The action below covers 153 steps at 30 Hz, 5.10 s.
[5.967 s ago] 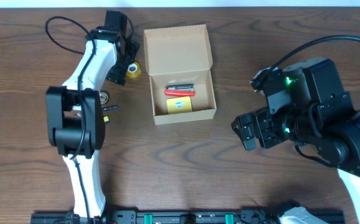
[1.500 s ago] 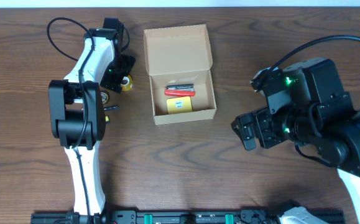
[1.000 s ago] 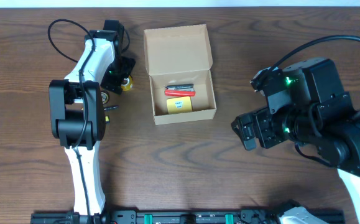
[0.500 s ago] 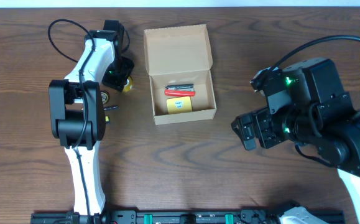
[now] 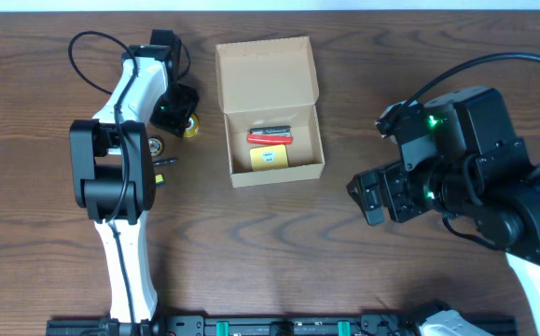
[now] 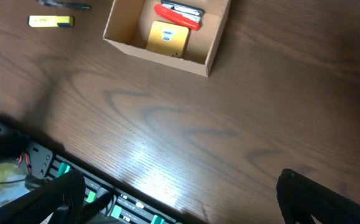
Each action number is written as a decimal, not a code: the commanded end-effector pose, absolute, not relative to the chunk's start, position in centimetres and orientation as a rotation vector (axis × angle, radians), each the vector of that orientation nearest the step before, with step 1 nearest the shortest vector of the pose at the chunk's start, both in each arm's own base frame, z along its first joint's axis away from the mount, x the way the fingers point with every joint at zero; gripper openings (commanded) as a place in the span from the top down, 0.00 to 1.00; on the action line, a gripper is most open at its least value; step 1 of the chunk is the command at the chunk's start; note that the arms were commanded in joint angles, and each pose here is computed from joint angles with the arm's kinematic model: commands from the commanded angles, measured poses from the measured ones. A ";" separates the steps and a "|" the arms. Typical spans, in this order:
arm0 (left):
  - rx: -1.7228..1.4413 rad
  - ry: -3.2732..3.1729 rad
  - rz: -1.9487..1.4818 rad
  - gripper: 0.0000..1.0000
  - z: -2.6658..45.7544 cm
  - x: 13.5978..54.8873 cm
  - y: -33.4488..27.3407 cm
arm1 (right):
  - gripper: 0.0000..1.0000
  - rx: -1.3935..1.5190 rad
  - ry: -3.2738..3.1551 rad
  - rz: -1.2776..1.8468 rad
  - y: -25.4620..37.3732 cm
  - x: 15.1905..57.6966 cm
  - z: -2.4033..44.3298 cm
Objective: Pack container
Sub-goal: 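Lift the tape roll and carry it over the box with the left gripper, then lower the tape roll into the box and open the left gripper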
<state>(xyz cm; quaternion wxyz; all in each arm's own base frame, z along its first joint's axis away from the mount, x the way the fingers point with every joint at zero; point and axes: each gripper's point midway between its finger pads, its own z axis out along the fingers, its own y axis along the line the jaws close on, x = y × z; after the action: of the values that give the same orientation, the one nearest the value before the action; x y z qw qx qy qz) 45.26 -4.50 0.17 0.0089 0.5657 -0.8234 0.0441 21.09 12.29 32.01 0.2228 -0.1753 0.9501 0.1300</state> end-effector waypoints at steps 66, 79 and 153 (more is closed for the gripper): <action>-1.087 -3.026 0.416 0.94 12.6 42.4 -25.7 | 0.01 -0.493 2.622 0.348 12.1 21.2 32.0; -1.408 -2.870 0.415 0.94 11.1 40.7 -28.4 | 0.01 -0.493 2.622 0.349 12.1 21.2 32.0; -1.130 -2.910 0.179 0.79 10.9 37.4 -28.6 | 0.01 -0.493 2.622 0.348 12.1 21.2 32.0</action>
<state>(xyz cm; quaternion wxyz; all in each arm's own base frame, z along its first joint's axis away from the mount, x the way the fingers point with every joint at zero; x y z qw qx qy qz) 35.92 -29.56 8.58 0.0353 -0.3974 -0.9153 0.0546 21.08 12.29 32.00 0.2226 -0.1754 0.9502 0.1301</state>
